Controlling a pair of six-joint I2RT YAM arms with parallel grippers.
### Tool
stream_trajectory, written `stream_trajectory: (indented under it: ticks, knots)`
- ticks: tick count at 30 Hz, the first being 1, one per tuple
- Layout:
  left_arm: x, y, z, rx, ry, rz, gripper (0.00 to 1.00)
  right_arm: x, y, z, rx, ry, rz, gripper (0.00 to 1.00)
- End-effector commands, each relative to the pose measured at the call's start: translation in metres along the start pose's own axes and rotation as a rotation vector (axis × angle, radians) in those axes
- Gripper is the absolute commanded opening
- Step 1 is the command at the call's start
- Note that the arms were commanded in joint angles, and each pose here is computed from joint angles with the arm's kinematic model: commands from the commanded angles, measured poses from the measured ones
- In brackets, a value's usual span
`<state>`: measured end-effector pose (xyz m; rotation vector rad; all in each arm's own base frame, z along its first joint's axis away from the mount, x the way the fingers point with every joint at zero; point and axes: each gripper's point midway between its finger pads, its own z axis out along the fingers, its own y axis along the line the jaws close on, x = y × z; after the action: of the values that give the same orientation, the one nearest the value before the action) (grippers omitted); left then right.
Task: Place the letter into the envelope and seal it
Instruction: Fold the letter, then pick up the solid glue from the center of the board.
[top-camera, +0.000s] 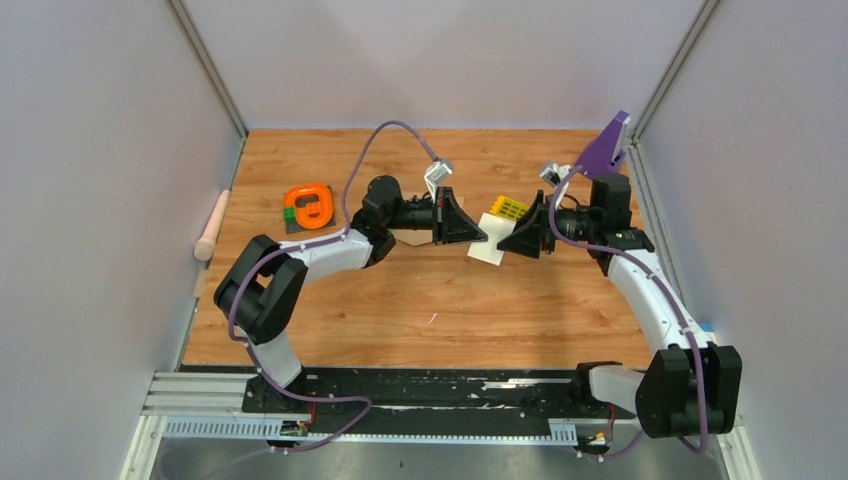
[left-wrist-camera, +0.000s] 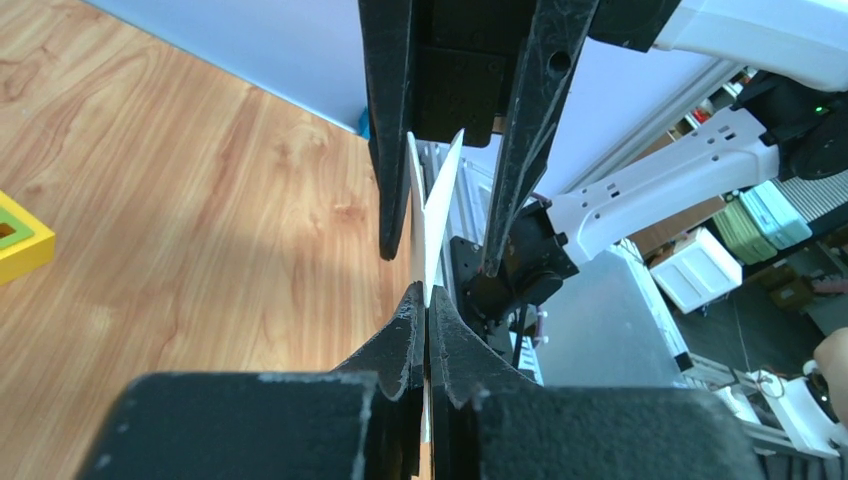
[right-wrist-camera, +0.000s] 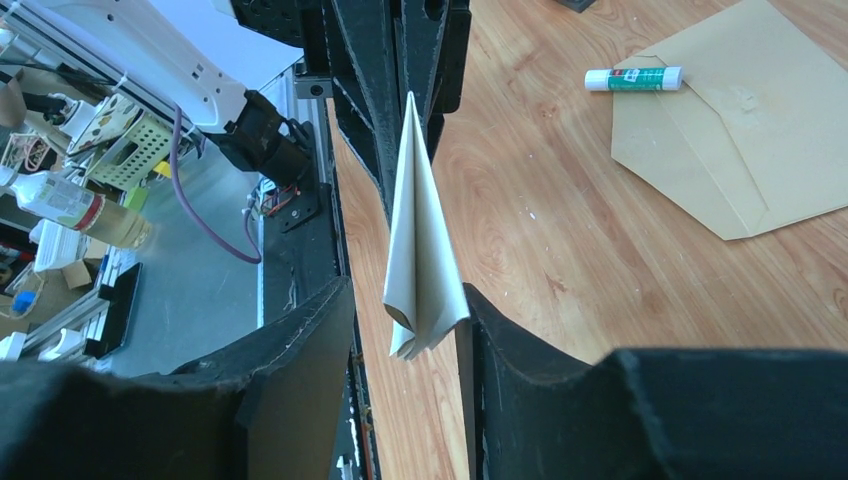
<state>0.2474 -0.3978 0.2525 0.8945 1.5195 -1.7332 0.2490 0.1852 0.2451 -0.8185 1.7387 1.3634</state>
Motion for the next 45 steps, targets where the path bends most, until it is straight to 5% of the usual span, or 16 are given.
stream_trajectory:
  ticks: [1,6,12,14,19,21,32,45]
  knots:
    - [-0.009,-0.007,0.000,0.014,0.009,0.087,0.00,-0.011,0.008,-0.001,-0.010,-0.018,-0.058,0.44]
    - [-0.002,0.001,-0.001,-0.011,0.039,0.099,0.00,-0.013,0.010,-0.002,-0.009,-0.021,-0.065,0.43]
    - [-0.002,0.002,0.000,-0.017,0.049,0.101,0.09,-0.011,0.012,-0.002,-0.033,-0.017,-0.065,0.00]
    - [-0.004,0.003,0.001,-0.024,0.056,0.097,0.22,-0.010,0.012,-0.002,-0.036,-0.016,-0.073,0.00]
    - [-0.010,0.011,-0.005,-0.084,0.111,0.111,0.92,-0.014,0.008,-0.007,0.015,-0.026,-0.108,0.00]
    - [-0.018,0.018,-0.015,-0.140,0.130,0.145,0.99,-0.017,0.004,-0.012,0.051,-0.038,-0.119,0.00]
    - [-0.043,0.126,-0.148,-0.875,0.446,0.562,1.00,-0.030,-0.008,-0.040,0.176,-0.096,-0.165,0.00]
    - [0.022,0.188,-0.224,-1.074,0.784,0.437,0.95,-0.031,-0.004,-0.045,0.171,-0.106,-0.171,0.00]
